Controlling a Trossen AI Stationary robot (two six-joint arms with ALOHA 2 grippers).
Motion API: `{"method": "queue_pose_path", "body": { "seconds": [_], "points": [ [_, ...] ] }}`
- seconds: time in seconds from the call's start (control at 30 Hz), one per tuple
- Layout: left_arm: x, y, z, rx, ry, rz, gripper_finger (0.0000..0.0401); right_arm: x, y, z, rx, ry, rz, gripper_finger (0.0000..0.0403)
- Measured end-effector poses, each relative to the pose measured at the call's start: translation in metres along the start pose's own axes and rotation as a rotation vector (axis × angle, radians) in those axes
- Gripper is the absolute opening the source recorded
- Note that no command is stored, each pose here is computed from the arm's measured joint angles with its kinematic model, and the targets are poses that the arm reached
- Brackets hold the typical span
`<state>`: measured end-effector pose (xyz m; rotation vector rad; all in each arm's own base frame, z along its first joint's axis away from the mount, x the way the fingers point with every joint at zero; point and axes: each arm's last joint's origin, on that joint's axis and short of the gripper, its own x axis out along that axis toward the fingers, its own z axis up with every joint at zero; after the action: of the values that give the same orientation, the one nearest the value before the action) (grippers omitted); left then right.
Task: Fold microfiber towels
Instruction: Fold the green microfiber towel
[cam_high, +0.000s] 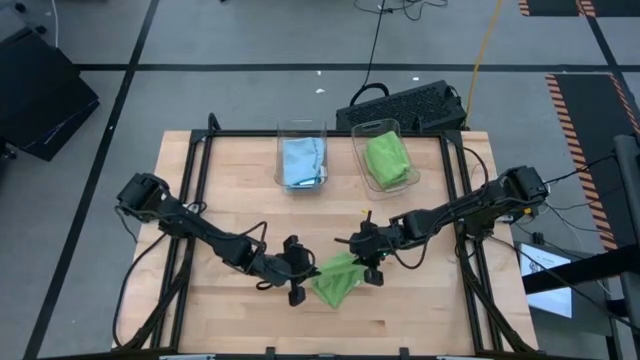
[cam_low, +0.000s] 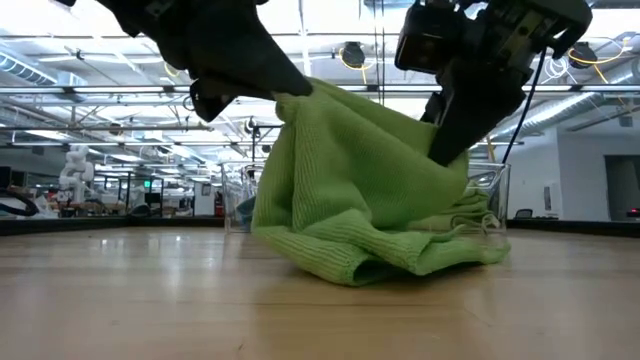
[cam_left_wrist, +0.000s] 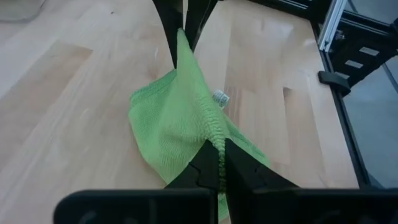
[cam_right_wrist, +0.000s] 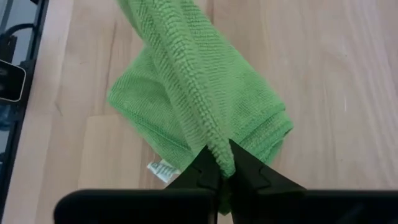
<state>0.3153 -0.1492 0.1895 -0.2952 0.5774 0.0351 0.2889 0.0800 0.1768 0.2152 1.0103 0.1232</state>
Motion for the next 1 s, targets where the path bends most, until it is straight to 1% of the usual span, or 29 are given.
{"method": "queue_pose_path", "body": {
  "seconds": [0.13, 0.2, 0.3, 0.37, 0.5, 0.63, 0.73, 0.8, 1.0],
  "points": [
    [0.0, -0.001, 0.001, -0.012, -0.009, -0.009, 0.0022, 0.0, 0.0, -0.001, 0.007, 0.006, -0.002, 0.0015],
    [0.0, -0.003, 0.002, -0.02, -0.019, -0.027, 0.0037, 0.0, -0.001, -0.002, 0.009, 0.019, -0.012, 0.0018],
    [-0.002, -0.008, 0.007, -0.035, -0.06, -0.086, 0.0066, 0.001, -0.004, -0.006, 0.008, 0.053, -0.03, 0.0022],
    [-0.002, -0.009, 0.009, -0.045, -0.081, -0.101, 0.0086, 0.001, -0.004, -0.006, -0.014, 0.054, -0.031, 0.0027],
    [0.004, -0.008, 0.004, -0.069, -0.071, -0.083, 0.0122, 0.001, -0.003, -0.008, -0.085, 0.072, -0.027, 0.0046],
    [0.015, -0.002, -0.002, -0.157, -0.054, -0.046, 0.0144, 0.001, 0.001, -0.008, -0.151, 0.07, -0.016, 0.0081],
    [0.023, 0.003, -0.003, -0.245, -0.069, -0.037, 0.0148, 0.001, 0.004, -0.009, -0.166, 0.071, -0.007, 0.0115],
    [0.027, 0.004, -0.001, -0.298, -0.1, -0.048, 0.0145, 0.001, 0.005, -0.01, -0.166, 0.08, 0.02, 0.0138],
    [0.039, 0.008, 0.009, -0.409, -0.223, -0.117, 0.0116, -0.007, 0.01, -0.012, -0.096, 0.145, 0.196, 0.0197]
  ]
}}
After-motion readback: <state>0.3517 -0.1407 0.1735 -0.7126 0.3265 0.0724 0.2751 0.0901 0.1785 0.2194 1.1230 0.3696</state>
